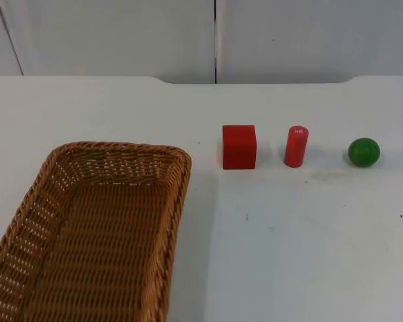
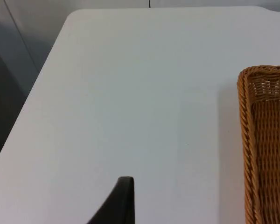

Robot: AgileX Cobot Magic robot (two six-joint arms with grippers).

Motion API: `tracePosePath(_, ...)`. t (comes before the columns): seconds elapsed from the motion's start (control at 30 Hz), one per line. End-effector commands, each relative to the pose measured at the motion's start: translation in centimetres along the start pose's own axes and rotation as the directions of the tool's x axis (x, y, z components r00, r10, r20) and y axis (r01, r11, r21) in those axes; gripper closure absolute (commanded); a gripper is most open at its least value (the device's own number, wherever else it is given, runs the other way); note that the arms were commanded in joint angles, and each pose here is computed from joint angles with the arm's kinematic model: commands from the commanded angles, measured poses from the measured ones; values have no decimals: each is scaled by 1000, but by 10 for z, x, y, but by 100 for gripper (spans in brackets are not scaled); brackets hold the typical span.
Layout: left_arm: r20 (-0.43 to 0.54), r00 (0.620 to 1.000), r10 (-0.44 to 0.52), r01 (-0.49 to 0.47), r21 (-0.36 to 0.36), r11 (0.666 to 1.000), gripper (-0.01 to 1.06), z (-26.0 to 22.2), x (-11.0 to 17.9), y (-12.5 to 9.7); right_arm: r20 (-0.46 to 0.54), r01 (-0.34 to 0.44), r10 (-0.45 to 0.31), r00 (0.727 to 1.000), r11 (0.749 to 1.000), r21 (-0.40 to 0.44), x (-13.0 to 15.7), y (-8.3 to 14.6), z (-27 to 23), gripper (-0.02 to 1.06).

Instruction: Pick up the basket with the left hand and place the object to the left of the red cylinder into the basket with the right hand.

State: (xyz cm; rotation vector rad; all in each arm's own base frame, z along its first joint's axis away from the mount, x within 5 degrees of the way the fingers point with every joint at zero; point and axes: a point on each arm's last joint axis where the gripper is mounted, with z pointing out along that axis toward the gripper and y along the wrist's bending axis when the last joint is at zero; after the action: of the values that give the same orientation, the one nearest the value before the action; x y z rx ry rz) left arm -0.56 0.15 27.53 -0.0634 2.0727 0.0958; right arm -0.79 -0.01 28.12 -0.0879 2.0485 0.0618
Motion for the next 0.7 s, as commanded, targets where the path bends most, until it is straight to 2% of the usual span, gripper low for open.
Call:
tracePosePath(0.0, 9, 1000, 9, -9, 9, 1000, 0, 1, 0, 0, 3, 8, -8, 1000, 1000, 4, 1, 0, 1, -1)
tracePosePath(0.67, 9, 1000, 7, -7, 7, 1000, 0, 1, 0, 1, 3, 8, -8, 1000, 1000, 4, 1, 0, 1, -1)
